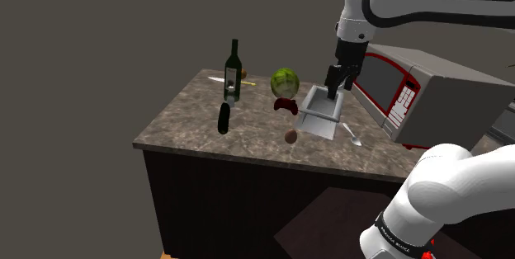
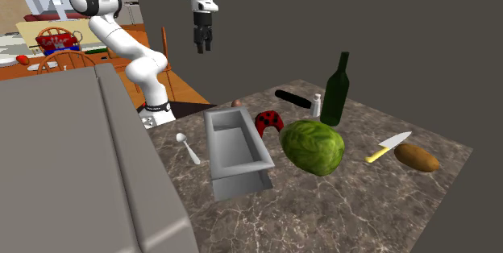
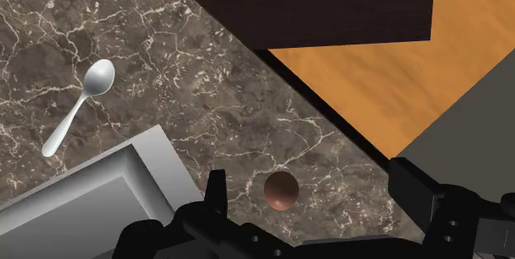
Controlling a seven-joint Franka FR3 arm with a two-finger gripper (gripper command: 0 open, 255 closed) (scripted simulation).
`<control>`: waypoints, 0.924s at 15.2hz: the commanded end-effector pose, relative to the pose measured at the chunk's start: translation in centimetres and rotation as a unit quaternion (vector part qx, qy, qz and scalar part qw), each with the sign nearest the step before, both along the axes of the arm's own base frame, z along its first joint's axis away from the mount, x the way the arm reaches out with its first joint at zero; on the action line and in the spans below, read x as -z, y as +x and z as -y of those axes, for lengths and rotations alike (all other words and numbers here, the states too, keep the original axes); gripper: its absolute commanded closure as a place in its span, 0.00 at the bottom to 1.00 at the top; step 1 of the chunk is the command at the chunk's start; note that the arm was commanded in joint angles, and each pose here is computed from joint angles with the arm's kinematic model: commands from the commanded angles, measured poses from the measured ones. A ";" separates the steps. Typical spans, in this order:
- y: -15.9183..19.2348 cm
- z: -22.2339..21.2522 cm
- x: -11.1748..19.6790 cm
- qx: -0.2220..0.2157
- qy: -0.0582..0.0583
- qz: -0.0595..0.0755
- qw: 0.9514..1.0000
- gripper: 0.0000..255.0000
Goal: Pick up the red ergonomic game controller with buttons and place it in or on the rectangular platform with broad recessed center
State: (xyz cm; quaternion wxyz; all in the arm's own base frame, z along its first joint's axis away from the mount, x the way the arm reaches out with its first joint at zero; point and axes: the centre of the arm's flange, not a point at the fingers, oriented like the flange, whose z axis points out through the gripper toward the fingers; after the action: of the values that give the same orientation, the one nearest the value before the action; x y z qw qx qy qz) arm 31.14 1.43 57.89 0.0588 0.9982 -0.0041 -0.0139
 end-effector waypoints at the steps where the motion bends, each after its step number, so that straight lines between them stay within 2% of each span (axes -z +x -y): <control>1: 0.0 0.0 0.0 0.000 0.000 0.000 1.000 0.00; 7: 7.2 3.2 3.0 -0.031 -0.011 -0.030 0.999 0.00; 14: 15.7 6.4 7.0 -0.067 -0.023 -0.065 0.995 0.00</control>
State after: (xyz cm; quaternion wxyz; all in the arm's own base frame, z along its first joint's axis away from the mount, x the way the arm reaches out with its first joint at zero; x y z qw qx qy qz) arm 45.61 -4.48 51.83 0.0810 0.9925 0.0599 -0.0699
